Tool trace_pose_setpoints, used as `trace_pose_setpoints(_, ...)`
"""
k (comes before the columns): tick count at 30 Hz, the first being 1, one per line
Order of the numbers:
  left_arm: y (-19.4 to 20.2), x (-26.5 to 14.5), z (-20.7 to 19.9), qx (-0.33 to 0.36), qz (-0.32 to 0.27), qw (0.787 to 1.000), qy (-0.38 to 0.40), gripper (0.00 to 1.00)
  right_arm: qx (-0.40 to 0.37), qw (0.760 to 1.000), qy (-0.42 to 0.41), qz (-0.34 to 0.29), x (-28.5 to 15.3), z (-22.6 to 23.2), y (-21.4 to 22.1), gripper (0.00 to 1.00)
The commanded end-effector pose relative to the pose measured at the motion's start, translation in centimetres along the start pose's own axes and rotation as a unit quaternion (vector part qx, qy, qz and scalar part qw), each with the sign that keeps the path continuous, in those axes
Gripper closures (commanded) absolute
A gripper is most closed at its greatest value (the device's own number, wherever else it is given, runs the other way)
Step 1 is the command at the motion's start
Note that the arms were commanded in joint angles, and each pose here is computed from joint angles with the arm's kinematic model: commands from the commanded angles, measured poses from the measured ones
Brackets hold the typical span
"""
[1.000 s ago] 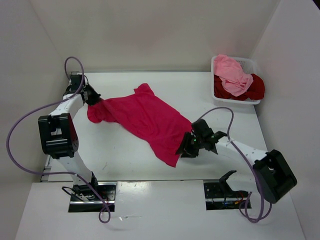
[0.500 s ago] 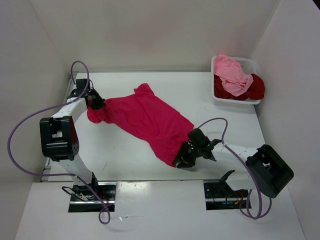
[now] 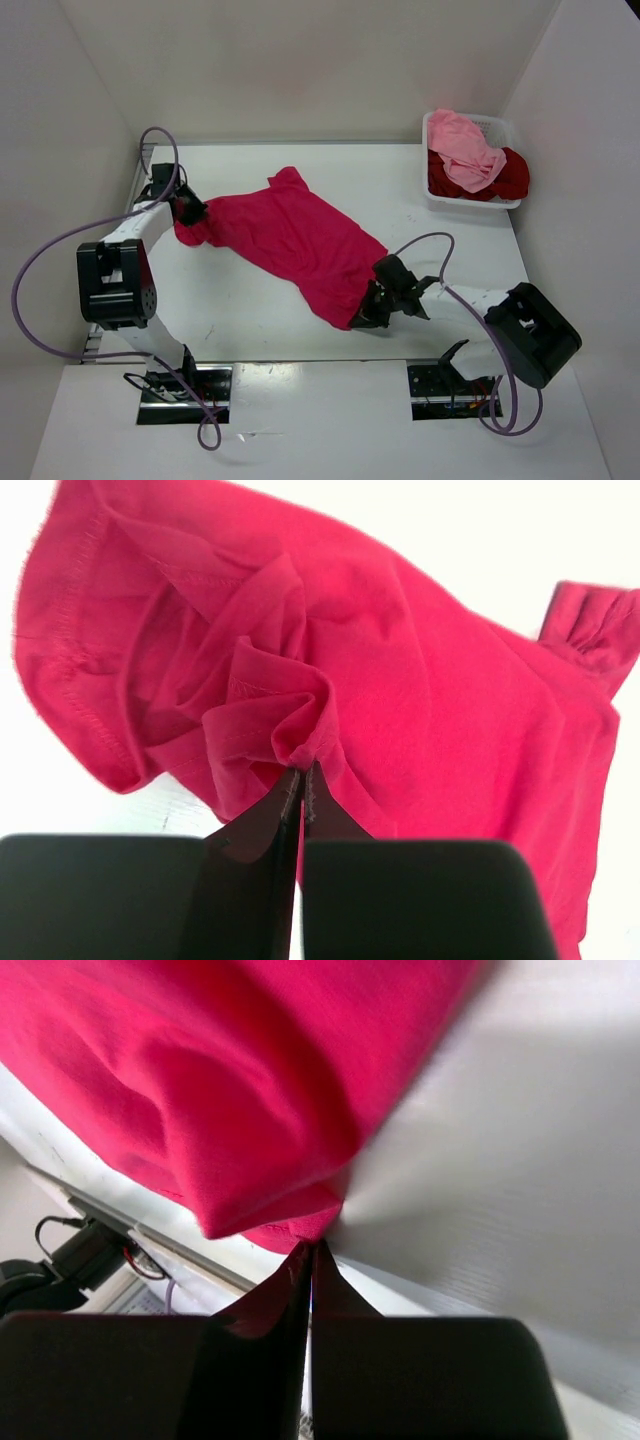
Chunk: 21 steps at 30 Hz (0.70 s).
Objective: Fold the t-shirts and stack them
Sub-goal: Flatten out the tshirt
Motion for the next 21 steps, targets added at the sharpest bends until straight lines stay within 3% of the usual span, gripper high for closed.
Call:
trace_pose_setpoints(1, -2.2, -1.7, 0.0, 0.001, -0.047, 0.999, -0.002, 1.00, -0.018, 0.999, 0.002, -0.033, -0.3, 1.3, -1.3, 1.00)
trace_pose_setpoints(5, -2.1, -2.8, 0.0, -0.013, -0.046, 0.999, 0.008, 1.00, -0.028, 0.999, -0.014, -0.041, -1.9, 2.8, -1.4, 1.00)
trace_pose_setpoints(10, -2.9, -6.1, -2.1, -0.019, -0.054, 0.997, 0.050, 1.00, -0.071, 0.992, -0.036, -0.098, -6.7, 6.6, -3.1, 1.00)
trace_pose_setpoints(13, -4.4, -9.6, -4.1, -0.014, -0.074, 0.994, 0.085, 1.00, -0.106, 0.976, -0.073, -0.177, -13.4, 11.7, -6.6, 1.00)
trace_pose_setpoints(15, -6.5, -13.5, -6.2, -0.009, -0.112, 0.987, 0.117, 1.00, -0.117, 0.968, -0.065, -0.213, -16.8, 12.7, -8.2, 1.00)
trace_pose_setpoints(16, -7.3, -15.1, -6.9, -0.007, -0.130, 0.983, 0.127, 1.00, -0.151, 0.950, -0.090, -0.259, -20.8, 15.4, -9.4, 1.00)
trace_pose_setpoints(18, -8.9, -18.8, -8.3, -0.004, -0.169, 0.974, 0.152, 1.00, -0.156, 0.941, -0.066, -0.293, -23.7, 16.2, -11.5, 1.00)
trace_pose_setpoints(19, -10.6, -21.4, -9.5, -0.003, -0.197, 0.964, 0.177, 1.00, -0.181, 0.917, -0.079, -0.345, -27.7, 18.6, -12.4, 1.00)
trace_pose_setpoints(21, -11.7, -24.4, -10.9, -0.009, -0.210, 0.953, 0.219, 1.00, -0.194, 0.907, -0.063, -0.369, -29.8, 20.3, -13.7, 1.00)
Point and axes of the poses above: each gripper's point midway between its finger pads, its own x axis out along the fingers, its own z axis along the line the jaws close on, y = z × x, the point moved 3 cm from there along -x, back along the fingers, and after that the axes turned 2 degrees about -x, right-handed, at the moved point
